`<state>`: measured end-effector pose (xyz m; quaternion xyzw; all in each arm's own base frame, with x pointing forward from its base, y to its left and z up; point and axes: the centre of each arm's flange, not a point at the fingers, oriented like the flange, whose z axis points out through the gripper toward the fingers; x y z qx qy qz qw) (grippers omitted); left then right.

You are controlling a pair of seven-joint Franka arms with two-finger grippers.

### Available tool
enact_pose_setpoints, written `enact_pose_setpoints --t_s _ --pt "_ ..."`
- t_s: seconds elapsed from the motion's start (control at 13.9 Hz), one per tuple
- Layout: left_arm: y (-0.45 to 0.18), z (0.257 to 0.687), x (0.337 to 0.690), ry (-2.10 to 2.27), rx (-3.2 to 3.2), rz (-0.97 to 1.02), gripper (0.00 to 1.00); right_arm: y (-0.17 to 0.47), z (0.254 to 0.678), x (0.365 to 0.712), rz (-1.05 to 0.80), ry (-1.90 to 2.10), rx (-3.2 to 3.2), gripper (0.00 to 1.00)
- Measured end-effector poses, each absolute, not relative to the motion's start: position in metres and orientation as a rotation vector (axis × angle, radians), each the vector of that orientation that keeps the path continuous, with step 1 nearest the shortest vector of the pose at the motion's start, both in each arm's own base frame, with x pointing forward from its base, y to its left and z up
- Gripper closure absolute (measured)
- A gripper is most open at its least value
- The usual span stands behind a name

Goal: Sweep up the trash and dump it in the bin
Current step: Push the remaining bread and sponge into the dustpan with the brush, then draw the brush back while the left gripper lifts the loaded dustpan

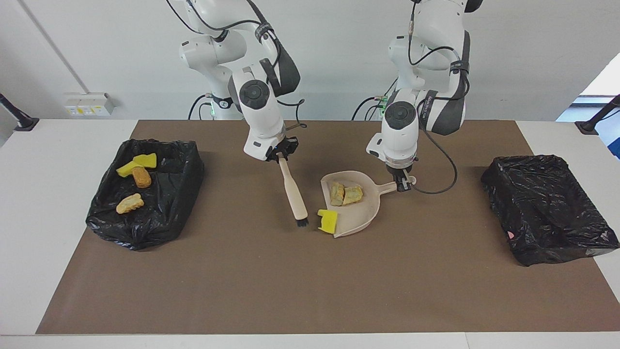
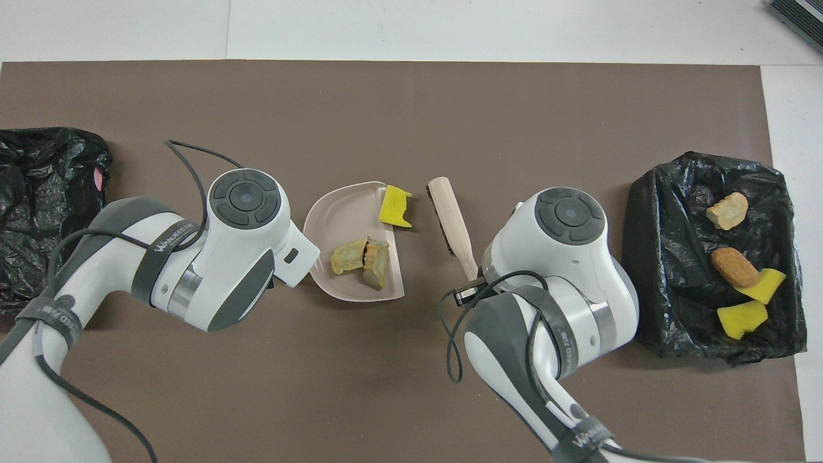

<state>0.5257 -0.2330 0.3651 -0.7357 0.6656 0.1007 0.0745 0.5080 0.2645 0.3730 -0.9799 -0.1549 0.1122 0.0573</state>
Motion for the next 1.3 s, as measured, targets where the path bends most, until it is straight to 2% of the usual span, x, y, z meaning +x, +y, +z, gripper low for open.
enact_pose_setpoints --t_s 0.14,0.29,0.58,0.86,1.01,1.3 --pt "-0.233 0.365 0.526 1.997 -2.208 0.302 0.69 0.285 0.348 0.517 0.399 -0.502 -2.962 0.74" --pt "-0.233 0.365 0.526 1.997 -2.208 0.302 0.69 0.304 0.336 0.511 0.479 -0.408 -2.919 0.74" --pt "-0.233 0.365 0.526 1.997 -2.208 0.303 0.69 0.338 0.347 0.490 0.586 -0.210 -2.778 0.74" --pt "-0.233 0.365 0.526 1.997 -2.208 0.303 0.69 0.343 0.356 0.486 0.583 -0.159 -2.798 0.74" --pt "-0.233 0.365 0.526 1.997 -2.208 0.303 0.69 0.336 0.382 0.487 0.525 -0.098 -2.882 0.74" --pt "-0.233 0.365 0.526 1.997 -2.208 0.303 0.69 0.295 0.465 0.465 0.564 0.013 -2.963 0.74"
